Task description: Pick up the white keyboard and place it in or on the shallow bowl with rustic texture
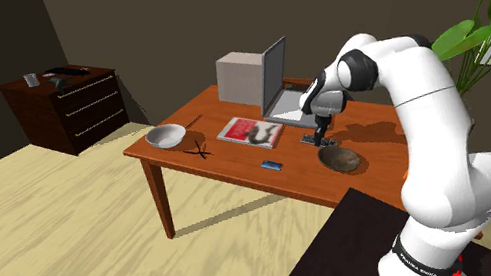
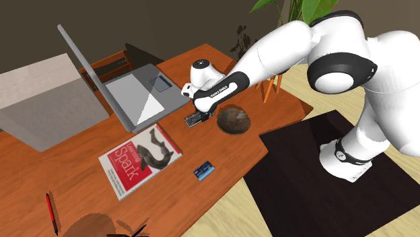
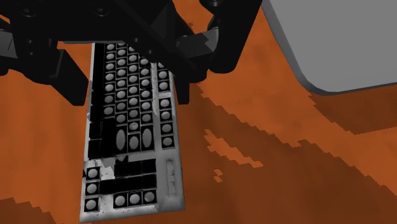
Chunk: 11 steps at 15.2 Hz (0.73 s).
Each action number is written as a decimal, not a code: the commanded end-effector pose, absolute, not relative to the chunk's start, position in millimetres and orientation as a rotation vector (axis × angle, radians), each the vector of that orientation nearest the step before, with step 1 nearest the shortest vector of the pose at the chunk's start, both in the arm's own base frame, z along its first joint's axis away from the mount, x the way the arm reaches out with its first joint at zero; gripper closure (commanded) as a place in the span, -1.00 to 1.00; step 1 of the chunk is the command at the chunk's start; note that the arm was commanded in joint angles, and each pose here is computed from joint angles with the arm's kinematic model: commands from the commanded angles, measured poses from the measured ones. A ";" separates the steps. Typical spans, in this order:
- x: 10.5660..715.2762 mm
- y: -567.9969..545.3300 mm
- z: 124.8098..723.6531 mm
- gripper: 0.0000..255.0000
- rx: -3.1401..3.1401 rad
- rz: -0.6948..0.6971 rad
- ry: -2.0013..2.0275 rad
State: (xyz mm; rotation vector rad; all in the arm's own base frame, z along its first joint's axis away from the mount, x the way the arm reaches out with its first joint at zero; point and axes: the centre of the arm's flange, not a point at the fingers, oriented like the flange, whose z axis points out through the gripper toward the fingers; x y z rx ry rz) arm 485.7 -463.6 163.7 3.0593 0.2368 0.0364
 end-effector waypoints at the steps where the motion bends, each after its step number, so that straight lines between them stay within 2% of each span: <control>1: 484.7 -463.4 169.9 1.00 3.062 0.032 0.236; 11: 484.8 -463.4 222.7 1.00 3.062 0.032 0.236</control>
